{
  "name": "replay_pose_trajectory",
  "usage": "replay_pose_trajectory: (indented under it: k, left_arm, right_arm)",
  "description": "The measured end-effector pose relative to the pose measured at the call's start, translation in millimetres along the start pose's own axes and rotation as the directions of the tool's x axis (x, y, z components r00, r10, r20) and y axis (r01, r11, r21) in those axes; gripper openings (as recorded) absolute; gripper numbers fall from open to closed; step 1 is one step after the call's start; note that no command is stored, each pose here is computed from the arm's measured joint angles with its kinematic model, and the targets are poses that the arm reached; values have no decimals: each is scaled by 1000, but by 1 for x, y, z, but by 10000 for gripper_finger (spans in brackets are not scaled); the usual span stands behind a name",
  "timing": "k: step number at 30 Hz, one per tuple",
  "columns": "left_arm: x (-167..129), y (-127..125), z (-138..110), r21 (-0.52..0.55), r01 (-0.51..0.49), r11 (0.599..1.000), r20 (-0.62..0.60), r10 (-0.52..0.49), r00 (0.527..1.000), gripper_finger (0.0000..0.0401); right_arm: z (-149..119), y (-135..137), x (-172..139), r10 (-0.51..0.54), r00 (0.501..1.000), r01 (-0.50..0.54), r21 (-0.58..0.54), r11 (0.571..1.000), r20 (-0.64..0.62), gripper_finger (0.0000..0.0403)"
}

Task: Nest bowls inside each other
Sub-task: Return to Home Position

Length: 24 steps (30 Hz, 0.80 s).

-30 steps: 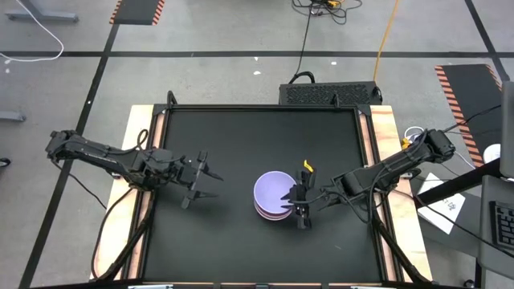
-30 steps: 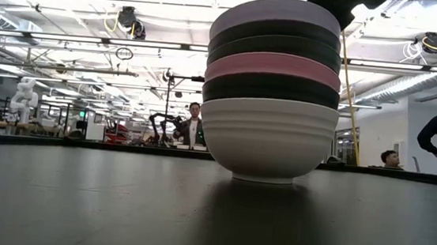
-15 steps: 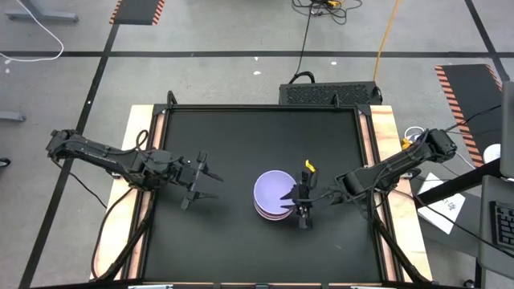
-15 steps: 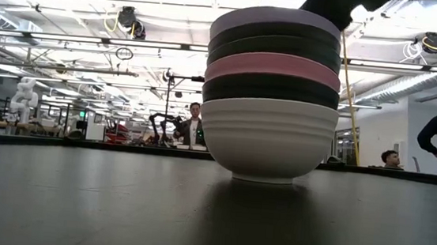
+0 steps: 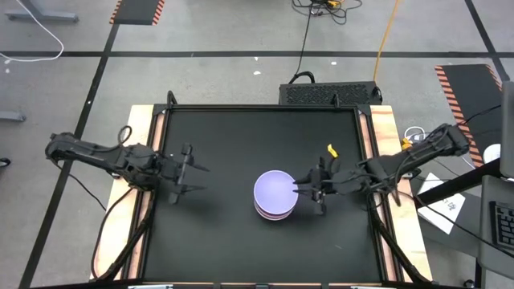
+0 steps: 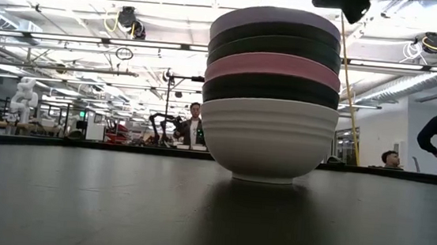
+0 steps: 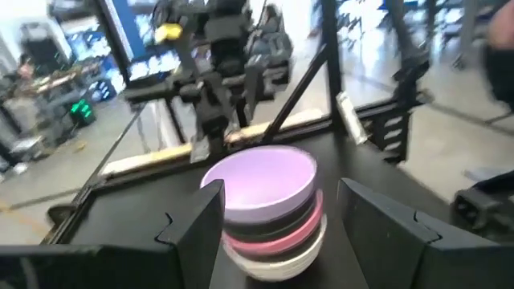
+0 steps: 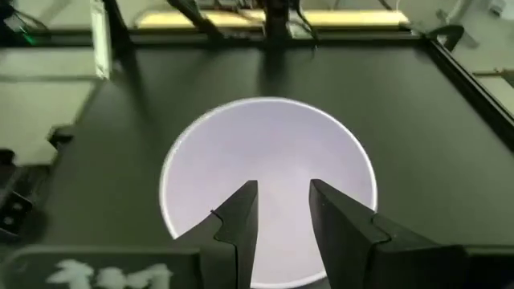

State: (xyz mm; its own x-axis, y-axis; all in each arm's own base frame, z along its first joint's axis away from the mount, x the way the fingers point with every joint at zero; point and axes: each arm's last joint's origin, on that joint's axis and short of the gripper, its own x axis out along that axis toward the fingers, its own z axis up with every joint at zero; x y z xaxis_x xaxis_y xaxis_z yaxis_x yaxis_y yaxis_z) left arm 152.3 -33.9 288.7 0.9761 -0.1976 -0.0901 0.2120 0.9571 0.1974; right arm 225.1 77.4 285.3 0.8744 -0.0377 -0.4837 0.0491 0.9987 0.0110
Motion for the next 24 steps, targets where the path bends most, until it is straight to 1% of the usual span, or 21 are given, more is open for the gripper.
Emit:
replay_pose_trajectory:
  k: [2, 5, 8, 11, 15, 19, 24]
  left_arm:
    - [-7, -2, -2, -9, 18, 1000, 32, -18, 999, 246]
    - [-15, -4, -14, -37, 23, 999, 42, -21, 999, 246]
    - [-20, -6, -29, -63, -5, 998, 71, 9, 997, 246]
    - [-25, -5, -44, -80, -36, 996, 61, 41, 997, 246]
    - [-29, -4, -61, -77, -62, 995, 7, 62, 998, 246]
    - [-32, -4, -72, -47, -61, 997, -34, 60, 998, 246]
    - [-37, -5, -81, -33, -60, 998, -32, 59, 998, 246]
  right_arm:
    - [-8, -1, -6, 18, 999, -18, 4, 1000, 32, 107]
    - [-22, -6, -13, 37, 995, -39, 16, 999, 87, 107]
    - [-32, -11, -21, 78, 986, -83, 31, 996, 146, 107]
    - [-43, -14, -26, 121, 981, -125, 19, 992, 151, 107]
    - [-50, -18, -31, 124, 980, -127, 9, 992, 154, 107]
    - [-56, -23, -41, 129, 976, -125, -30, 992, 177, 107]
    - [-66, -31, -56, 137, 961, -138, -15, 990, 241, 107]
